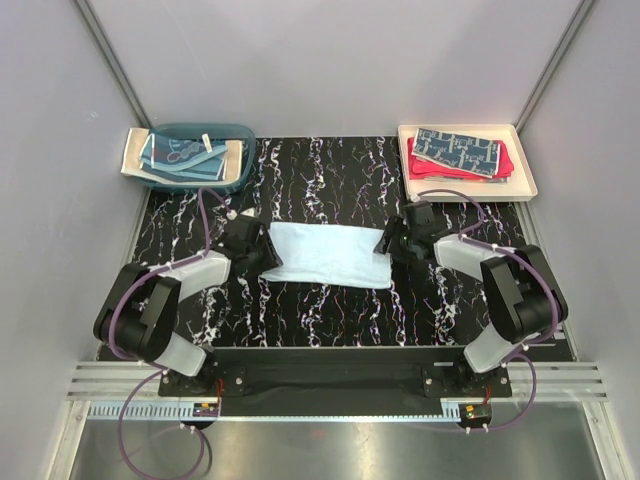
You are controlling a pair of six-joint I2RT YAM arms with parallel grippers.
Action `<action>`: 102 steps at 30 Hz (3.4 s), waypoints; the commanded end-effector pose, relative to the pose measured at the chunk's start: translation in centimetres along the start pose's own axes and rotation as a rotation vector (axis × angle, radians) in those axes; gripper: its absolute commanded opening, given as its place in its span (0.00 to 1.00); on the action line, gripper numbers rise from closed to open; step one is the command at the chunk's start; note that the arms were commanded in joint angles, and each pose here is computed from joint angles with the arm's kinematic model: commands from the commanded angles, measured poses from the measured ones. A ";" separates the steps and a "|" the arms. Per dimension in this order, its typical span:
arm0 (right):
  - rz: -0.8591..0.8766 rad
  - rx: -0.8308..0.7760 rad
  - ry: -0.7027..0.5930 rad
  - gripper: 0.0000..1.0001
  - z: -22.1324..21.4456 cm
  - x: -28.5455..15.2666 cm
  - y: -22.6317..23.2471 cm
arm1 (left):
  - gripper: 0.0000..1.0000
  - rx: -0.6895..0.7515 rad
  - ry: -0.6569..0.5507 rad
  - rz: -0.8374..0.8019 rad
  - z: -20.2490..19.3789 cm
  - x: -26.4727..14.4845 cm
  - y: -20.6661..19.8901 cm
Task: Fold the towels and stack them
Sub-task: Neatly place the folded towel into the bin
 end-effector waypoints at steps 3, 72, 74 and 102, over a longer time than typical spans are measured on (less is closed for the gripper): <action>-0.072 -0.060 0.057 0.62 -1.7 1.5 0.2 | 0.37 0.000 -0.018 0.051 -0.4 0.9 1.2; -0.975 -0.667 -0.626 0.00 39.5 -11.9 1.1 | 0.45 0.350 -0.103 -0.150 6.0 -13.4 -6.8; -0.960 -0.658 -0.635 0.00 39.6 -12.2 0.8 | 0.45 0.350 -0.098 -0.153 6.0 -13.4 -6.9; -0.773 -0.481 -0.666 0.00 40.9 -14.9 -7.3 | 0.45 0.353 -0.031 -0.156 5.2 -12.2 -6.7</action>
Point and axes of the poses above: each gripper's point midway between its finger pads, its own x axis out along the fingers, its own y axis along the line the jaws close on, z = x × y, the point moved 5 cm from there along -x, back along the fingers, and after that the axes turned 11 degrees about -x, right-handed, at the moved point
